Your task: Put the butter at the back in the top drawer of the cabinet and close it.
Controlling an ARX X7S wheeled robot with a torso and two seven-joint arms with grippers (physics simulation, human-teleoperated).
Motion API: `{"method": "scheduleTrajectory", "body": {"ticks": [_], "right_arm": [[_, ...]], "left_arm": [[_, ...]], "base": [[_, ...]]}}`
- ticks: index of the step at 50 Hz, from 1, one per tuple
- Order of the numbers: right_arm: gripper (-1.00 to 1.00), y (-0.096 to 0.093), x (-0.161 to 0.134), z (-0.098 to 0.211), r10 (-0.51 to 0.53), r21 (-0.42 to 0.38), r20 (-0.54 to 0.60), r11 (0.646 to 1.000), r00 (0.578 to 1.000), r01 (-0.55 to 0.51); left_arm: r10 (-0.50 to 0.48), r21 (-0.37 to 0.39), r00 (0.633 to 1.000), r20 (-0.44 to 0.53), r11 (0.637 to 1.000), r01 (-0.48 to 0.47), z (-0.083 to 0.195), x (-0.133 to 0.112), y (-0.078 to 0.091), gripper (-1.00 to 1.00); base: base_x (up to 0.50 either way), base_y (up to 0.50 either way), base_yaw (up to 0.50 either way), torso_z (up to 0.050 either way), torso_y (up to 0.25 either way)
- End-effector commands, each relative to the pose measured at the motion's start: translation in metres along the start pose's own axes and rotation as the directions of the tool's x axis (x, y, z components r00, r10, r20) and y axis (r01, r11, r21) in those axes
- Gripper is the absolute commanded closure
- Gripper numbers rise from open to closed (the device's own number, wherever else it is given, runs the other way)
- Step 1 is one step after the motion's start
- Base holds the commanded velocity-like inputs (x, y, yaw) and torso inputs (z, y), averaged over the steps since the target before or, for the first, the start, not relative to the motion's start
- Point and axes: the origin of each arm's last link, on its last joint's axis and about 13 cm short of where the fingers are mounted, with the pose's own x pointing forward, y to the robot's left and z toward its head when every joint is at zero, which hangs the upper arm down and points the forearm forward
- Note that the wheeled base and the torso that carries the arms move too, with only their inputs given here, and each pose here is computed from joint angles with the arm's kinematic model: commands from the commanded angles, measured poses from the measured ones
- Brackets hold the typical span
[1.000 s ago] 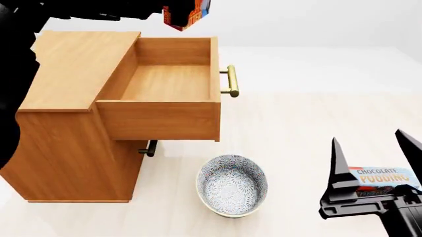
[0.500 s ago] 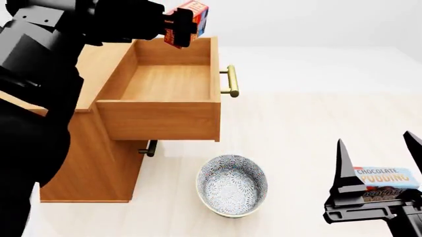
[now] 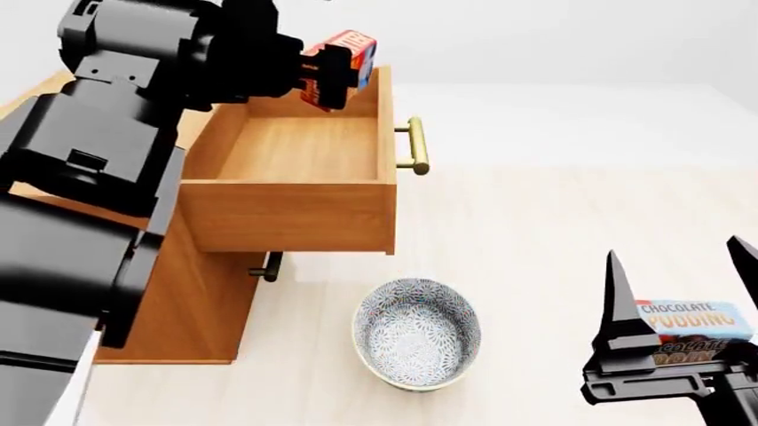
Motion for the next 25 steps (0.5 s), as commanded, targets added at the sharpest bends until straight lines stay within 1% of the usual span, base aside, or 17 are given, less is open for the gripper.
{"method": "scheduleTrajectory", "body": {"ticks": [1,14,25], "right_arm": [[-1.00,0.000,0.000,0.000,0.000,-0.002,0.001,1.000,1.000,0.000],[-1.00,0.001,-0.001,0.000,-0.004,-0.002,0.003,1.000,1.000,0.004],[-1.00,0.000,-0.001,0.000,-0.007,-0.003,0.004,1.000,1.000,0.007]], "left_arm": [[0.005,-0.024,1.000,0.015,1.000,-0.004,-0.001,0.002,-0.001,1.00],[-0.013,-0.047,1.000,0.007,0.999,0.013,-0.009,0.007,0.000,1.00],[-0.008,-0.062,1.000,-0.005,0.998,0.007,-0.017,0.010,0.001,1.00]], "base": [[0.00,0.00,0.00,0.000,0.010],[0.00,0.00,0.00,0.000,0.001],[0.00,0.00,0.00,0.001,0.001]]}}
